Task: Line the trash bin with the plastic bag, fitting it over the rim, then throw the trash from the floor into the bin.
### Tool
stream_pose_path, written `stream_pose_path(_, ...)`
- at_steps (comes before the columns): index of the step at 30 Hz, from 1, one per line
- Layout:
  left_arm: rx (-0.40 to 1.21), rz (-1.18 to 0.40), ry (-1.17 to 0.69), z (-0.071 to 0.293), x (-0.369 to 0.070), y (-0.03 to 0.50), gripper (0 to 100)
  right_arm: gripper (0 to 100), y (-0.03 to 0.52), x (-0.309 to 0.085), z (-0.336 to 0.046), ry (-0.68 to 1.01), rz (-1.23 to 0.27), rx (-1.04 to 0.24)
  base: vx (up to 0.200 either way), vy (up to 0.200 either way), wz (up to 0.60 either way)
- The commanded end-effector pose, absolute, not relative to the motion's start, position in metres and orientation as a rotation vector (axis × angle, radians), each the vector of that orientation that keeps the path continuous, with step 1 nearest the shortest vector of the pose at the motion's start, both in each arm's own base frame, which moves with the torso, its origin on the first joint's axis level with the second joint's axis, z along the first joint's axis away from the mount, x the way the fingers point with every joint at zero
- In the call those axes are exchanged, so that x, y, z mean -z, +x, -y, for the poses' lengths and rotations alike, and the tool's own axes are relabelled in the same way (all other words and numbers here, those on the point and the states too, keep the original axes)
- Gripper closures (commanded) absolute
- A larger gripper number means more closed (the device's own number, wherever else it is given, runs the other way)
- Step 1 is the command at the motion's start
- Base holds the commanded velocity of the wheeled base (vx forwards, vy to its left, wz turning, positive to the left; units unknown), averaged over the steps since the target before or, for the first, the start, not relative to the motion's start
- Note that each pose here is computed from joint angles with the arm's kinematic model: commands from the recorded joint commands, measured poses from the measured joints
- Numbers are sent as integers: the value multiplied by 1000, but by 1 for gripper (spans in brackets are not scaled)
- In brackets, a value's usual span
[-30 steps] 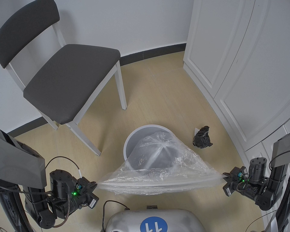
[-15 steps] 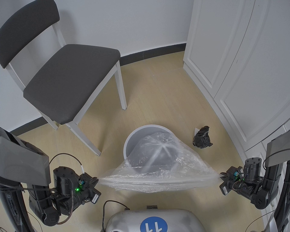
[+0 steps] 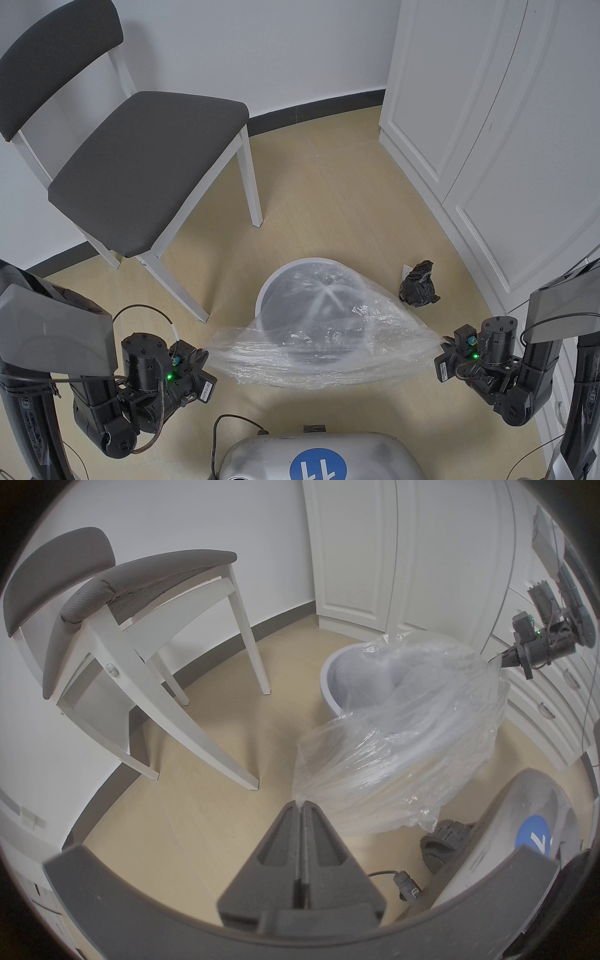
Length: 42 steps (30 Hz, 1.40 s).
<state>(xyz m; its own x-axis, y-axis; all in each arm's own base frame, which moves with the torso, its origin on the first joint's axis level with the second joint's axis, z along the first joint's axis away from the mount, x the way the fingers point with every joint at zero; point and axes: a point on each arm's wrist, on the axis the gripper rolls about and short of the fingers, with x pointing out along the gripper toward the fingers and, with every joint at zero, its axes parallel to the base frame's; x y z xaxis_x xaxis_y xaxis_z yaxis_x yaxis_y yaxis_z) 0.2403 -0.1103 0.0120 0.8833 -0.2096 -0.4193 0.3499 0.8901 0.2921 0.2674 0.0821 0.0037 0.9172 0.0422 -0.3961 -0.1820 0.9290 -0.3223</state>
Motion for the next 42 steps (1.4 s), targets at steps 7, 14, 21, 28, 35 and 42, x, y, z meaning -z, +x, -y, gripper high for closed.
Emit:
stream_pose_path(7, 283, -372, 357, 103, -25, 230, 100, 100, 278, -7, -115, -228, -310, -174, 0, 0, 0)
stream_pose_path(14, 289, -378, 365, 103, -25, 227, 100, 100, 281, -2, -119, -227, -317, -180, 0, 0, 0)
stream_pose_path(21, 288, -396, 371, 105, -18, 232, 100, 100, 294, 3, -122, -208, -296, -110, 0, 0, 0)
stream_pose_path(28, 323, -413, 381, 113, -12, 226, 100, 100, 303, -1, -127, -157, -259, -99, 0, 0, 0)
stream_pose_path(35, 413, -496, 433, 113, -6, 196, 100, 100, 287, -2, -120, -179, -302, -101, 0, 0, 0)
stream_pose_path(42, 502, -546, 471, 105, -1, 188, 100, 100, 268, 8, -107, -299, -391, -112, 0, 0, 0)
